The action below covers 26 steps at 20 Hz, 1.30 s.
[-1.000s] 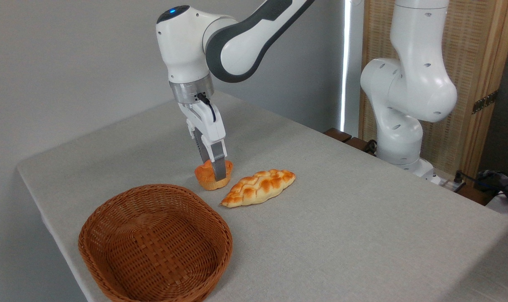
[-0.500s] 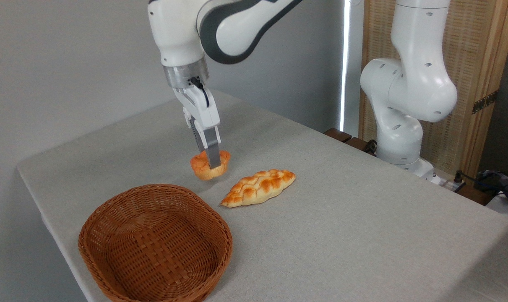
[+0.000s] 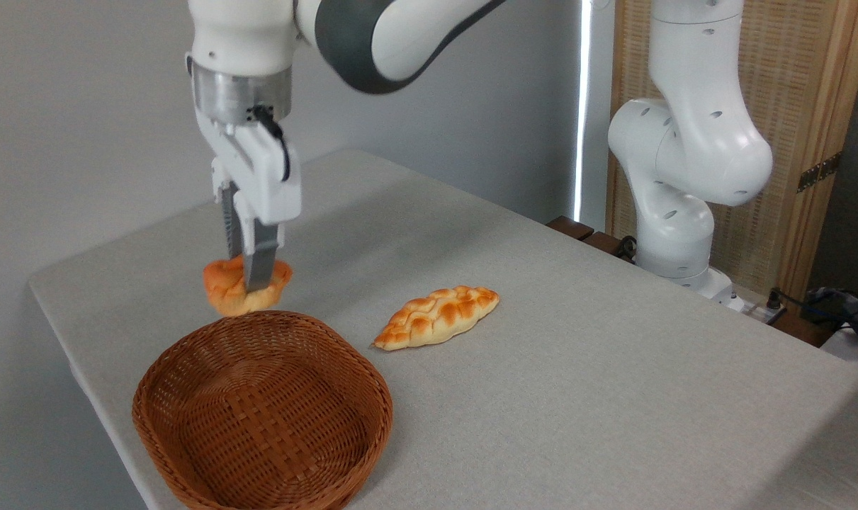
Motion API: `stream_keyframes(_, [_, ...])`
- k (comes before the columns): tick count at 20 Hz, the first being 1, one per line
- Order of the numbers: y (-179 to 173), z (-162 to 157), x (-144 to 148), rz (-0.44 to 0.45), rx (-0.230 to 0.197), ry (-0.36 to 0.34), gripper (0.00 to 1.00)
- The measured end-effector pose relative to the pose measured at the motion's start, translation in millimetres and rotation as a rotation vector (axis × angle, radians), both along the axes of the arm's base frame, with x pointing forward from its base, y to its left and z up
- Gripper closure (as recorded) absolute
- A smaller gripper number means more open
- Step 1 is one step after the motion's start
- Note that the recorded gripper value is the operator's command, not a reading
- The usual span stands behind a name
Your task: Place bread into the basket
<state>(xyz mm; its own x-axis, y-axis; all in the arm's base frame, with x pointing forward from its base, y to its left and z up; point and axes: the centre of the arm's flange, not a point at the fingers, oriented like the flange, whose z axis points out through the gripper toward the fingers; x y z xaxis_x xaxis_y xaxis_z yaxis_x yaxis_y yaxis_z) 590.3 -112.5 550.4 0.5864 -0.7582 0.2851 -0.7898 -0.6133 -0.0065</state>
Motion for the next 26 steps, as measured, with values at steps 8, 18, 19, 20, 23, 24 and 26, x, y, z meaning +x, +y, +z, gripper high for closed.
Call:
stream_keyframes(8, [-3, -29, 17, -0.03, 0.032, -0.008, 0.0])
stream_keyframes(18, [-5, -35, 19, -0.057, 0.069, -0.008, 0.0])
stream_keyframes(19, [-6, -33, 19, -0.056, 0.068, -0.012, 0.0])
stream_keyframes(20, [-6, -27, 20, -0.047, 0.064, -0.02, 0.0])
stream_keyframes(23, [-20, 1, 4, 0.059, 0.033, 0.007, 0.0])
stream_keyframes(24, [-21, 8, -6, 0.101, 0.032, 0.06, 0.0])
stream_keyframes(26, [-10, 29, -24, 0.156, 0.051, 0.167, 0.0])
